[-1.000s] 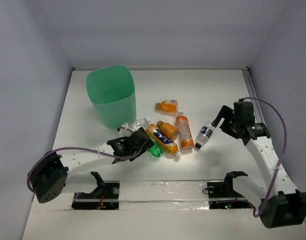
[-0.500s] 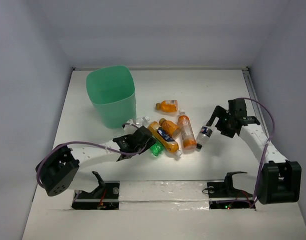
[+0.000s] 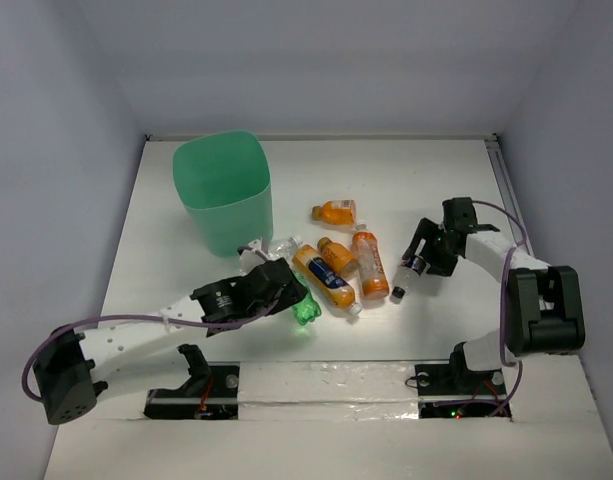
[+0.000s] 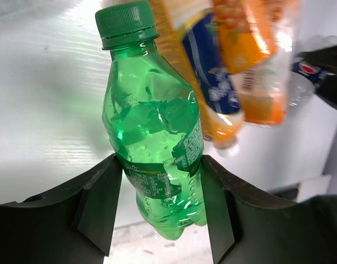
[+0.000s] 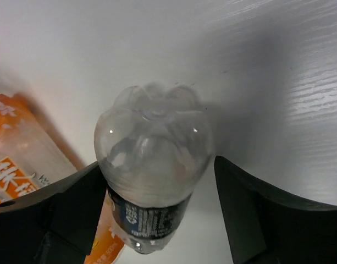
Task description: Put the plastic bottles in the bin
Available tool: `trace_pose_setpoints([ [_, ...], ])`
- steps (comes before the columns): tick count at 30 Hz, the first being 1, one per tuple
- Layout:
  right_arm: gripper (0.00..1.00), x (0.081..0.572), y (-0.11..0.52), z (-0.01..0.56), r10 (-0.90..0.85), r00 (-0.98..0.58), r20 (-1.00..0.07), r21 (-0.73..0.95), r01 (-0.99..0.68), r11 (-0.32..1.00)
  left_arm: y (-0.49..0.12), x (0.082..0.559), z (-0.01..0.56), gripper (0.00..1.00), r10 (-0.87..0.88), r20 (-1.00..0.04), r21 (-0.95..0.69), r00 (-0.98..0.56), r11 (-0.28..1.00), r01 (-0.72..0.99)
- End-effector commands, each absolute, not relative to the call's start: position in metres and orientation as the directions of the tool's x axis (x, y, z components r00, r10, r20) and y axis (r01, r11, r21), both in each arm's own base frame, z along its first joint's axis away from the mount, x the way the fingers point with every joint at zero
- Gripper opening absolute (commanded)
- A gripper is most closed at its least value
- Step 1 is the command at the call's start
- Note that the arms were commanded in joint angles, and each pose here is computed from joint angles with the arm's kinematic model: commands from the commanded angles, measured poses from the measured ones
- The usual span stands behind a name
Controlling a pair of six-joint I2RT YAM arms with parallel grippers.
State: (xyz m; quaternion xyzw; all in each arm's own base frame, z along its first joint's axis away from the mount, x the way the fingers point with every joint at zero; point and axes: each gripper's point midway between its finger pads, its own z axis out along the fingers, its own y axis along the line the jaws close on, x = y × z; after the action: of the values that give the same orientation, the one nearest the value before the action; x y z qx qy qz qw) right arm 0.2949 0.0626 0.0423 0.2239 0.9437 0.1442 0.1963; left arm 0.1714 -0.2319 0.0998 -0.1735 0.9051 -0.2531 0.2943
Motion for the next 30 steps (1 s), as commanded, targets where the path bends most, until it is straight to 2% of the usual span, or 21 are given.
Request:
trace_pose_setpoints([
  [1, 0.81, 0.309, 0.067, 0.042, 0.477, -0.817, -0.324, 0.398, 0.339, 0.852, -0.237, 0.177, 0.16, 0.37, -0.474, -0.496, -0.619, -0.727, 0.78, -0.086],
  [4, 0.7, 0.311, 0.065, 0.046, 0.49, -0.801, -0.343, 0.397, 0.349, 0.849, -0.229, 0.193, 0.222, 0.37, -0.515, -0.573, -0.65, -0.638, 0.759, -0.029],
  [5, 0.67, 0.312, 0.064, 0.052, 0.493, -0.791, -0.362, 0.4, 0.346, 0.849, -0.227, 0.202, 0.262, 0.37, -0.547, -0.595, -0.679, -0.589, 0.734, 0.004],
  [7, 0.58, 0.312, 0.06, 0.059, 0.503, -0.772, -0.387, 0.4, 0.352, 0.847, -0.206, 0.221, 0.295, 0.37, -0.525, -0.686, -0.619, -0.503, 0.785, 0.024],
  [8, 0.56, 0.312, 0.06, 0.073, 0.507, -0.754, -0.418, 0.416, 0.337, 0.845, -0.191, 0.236, 0.338, 0.37, -0.573, -0.702, -0.642, -0.422, 0.767, 0.027],
  [10, 0.55, 0.312, 0.06, 0.094, 0.517, -0.722, -0.46, 0.438, 0.323, 0.839, -0.173, 0.255, 0.369, 0.37, -0.53, -0.781, -0.573, -0.331, 0.819, 0.039],
  [11, 0.55, 0.309, 0.059, 0.104, 0.521, -0.71, -0.475, 0.445, 0.317, 0.838, -0.162, 0.261, 0.403, 0.38, -0.551, -0.79, -0.583, -0.268, 0.811, 0.051],
  [14, 0.55, 0.302, 0.063, 0.154, 0.526, -0.653, -0.546, 0.503, 0.246, 0.828, -0.13, 0.3, 0.432, 0.38, -0.495, -0.855, -0.497, -0.152, 0.867, -0.031],
  [17, 0.55, 0.292, 0.07, 0.212, 0.542, -0.578, -0.61, 0.569, 0.156, 0.807, -0.11, 0.325, 0.442, 0.39, -0.442, -0.891, -0.436, -0.107, 0.897, -0.072],
  [23, 0.55, 0.27, 0.098, 0.299, 0.564, -0.517, -0.644, 0.667, -0.018, 0.745, -0.071, 0.387, 0.403, 0.42, -0.378, -0.916, -0.345, -0.132, 0.913, -0.217],
  [26, 0.55, 0.267, 0.113, 0.348, 0.579, -0.478, -0.661, 0.698, -0.106, 0.709, -0.071, 0.398, 0.391, 0.66, -0.379, -0.91, -0.343, -0.169, 0.916, -0.209],
  [27, 0.55, 0.264, 0.124, 0.372, 0.574, -0.462, -0.676, 0.7, -0.163, 0.695, -0.072, 0.397, 0.393, 0.77, -0.389, -0.905, -0.354, -0.171, 0.913, -0.201],
  [30, 0.55, 0.27, 0.159, 0.397, 0.56, -0.482, -0.674, 0.713, -0.226, 0.663, -0.078, 0.383, 0.402, 0.85, -0.409, -0.898, -0.389, -0.163, 0.911, -0.139],
])
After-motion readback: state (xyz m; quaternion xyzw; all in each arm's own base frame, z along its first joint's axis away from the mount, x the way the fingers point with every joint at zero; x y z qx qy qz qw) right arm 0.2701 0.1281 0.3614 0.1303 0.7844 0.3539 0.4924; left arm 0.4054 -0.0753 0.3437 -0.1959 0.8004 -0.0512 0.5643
